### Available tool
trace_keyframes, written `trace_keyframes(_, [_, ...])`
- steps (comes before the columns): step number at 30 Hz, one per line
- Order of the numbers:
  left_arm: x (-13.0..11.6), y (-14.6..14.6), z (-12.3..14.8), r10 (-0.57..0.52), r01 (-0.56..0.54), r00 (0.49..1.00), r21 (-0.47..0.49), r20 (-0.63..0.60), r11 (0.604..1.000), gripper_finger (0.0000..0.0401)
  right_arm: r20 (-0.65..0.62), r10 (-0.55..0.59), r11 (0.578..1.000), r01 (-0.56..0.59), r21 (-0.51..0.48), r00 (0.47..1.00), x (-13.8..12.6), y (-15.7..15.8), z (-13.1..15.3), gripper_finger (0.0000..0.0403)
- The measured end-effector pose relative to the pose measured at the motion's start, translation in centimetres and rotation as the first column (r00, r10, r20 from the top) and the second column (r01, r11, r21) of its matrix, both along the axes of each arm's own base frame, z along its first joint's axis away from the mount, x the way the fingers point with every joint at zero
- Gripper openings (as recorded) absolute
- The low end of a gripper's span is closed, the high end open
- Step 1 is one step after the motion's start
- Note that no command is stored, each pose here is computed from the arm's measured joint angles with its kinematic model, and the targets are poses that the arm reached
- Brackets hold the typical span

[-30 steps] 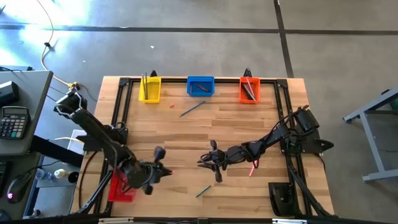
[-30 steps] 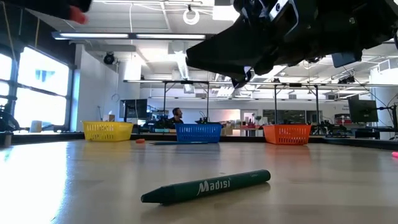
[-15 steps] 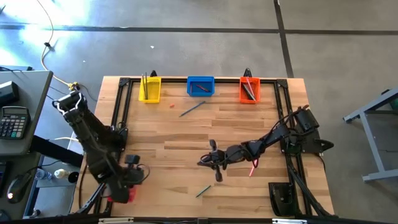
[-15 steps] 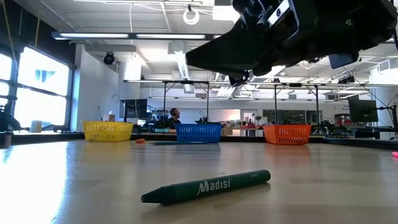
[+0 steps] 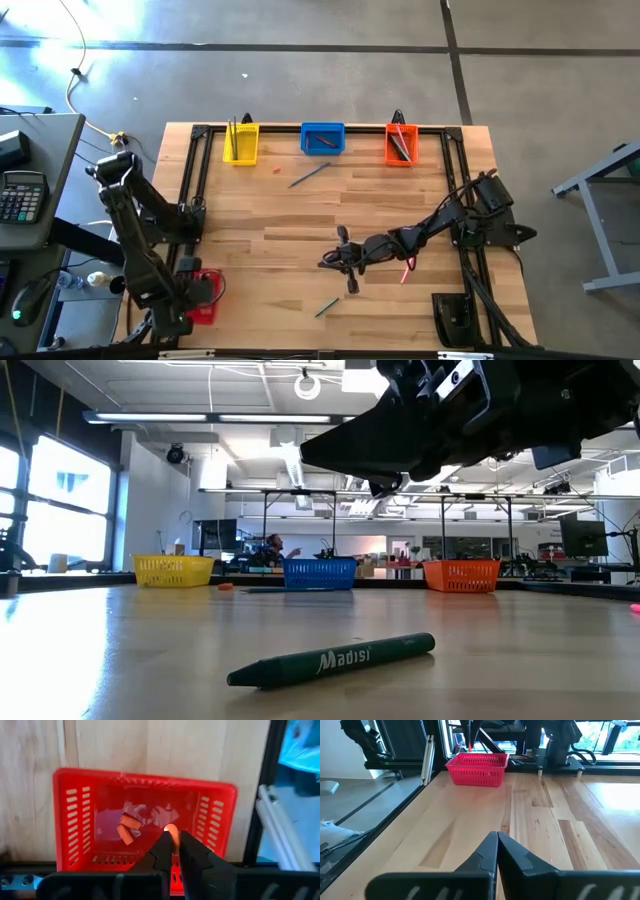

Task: Sort crayons/erasers/pens/pencils in bins
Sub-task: Put the orange eraser into the red bin

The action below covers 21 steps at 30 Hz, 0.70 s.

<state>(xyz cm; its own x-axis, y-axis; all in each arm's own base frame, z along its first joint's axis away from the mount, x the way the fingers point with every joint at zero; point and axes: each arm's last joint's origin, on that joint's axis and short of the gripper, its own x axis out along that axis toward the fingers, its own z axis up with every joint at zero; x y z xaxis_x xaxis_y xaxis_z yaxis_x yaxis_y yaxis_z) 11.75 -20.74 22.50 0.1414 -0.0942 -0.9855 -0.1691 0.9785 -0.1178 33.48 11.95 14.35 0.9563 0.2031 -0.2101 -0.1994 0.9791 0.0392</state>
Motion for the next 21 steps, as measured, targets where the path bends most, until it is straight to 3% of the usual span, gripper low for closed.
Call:
trace_keyframes(10, [0.6, -1.7, -2.9, -0.072, 0.076, 0.991, 0.031, -0.116, 0.997, 0.0003, -0.01, 0.0, 1.0, 0.0, -0.004, 1.0, 0.0, 0.0, -0.1, 0.0])
trace_keyframes(21, [1.5, -2.5, -4.9, -0.124, 0.132, 0.982, 0.051, -0.143, 0.99, 0.0003, -0.016, 0.006, 1.0, -0.006, 0.025, 1.0, -0.2, 0.5, -0.1, 0.0])
